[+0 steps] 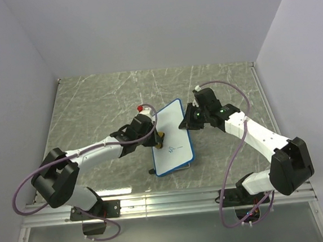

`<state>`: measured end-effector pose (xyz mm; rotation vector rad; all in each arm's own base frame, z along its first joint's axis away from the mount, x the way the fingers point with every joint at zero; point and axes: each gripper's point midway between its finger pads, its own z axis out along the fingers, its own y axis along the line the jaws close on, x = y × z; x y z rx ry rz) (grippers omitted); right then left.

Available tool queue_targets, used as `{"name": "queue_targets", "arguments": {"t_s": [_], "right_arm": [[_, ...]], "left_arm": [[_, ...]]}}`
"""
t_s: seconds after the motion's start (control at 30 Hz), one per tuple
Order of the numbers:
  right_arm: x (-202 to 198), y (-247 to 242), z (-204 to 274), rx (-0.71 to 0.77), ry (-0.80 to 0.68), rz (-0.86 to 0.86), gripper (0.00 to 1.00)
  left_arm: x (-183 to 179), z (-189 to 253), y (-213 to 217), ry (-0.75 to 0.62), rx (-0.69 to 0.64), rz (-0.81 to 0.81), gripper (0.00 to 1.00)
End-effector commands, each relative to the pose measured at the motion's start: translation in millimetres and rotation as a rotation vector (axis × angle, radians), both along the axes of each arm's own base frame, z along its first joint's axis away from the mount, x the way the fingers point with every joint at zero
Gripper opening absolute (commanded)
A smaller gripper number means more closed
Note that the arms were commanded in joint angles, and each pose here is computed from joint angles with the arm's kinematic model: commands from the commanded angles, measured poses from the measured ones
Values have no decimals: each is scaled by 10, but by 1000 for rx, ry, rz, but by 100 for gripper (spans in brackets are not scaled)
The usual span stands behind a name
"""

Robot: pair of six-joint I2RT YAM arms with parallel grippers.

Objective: Erase the whiteboard

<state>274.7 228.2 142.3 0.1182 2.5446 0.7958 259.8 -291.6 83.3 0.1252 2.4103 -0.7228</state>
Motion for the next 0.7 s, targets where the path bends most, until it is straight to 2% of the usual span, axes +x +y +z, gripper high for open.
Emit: {"name": "queue_targets", "arguments": {"t_s": [0.0,0.17,0.37,0.57,0.67], "right_arm": [[-97,116,-192,-49,41,80,0],[-55,230,-192,-6,59,83,0],[-67,267,-272,5,87,77,0],[-147,242,-291,-2,86,93,0],[-188,209,-293,-5,85,92,0]], "left_arm": [[-833,-41,-443,145,-37,-283,0],[-1066,401,-687,119,-135,-323,0],[-1171,851,-848,86,-264,-303,0],[-1065,913,-876,60,-260,-257,0],[-935,830,-821,48,-199,-187,0]]}}
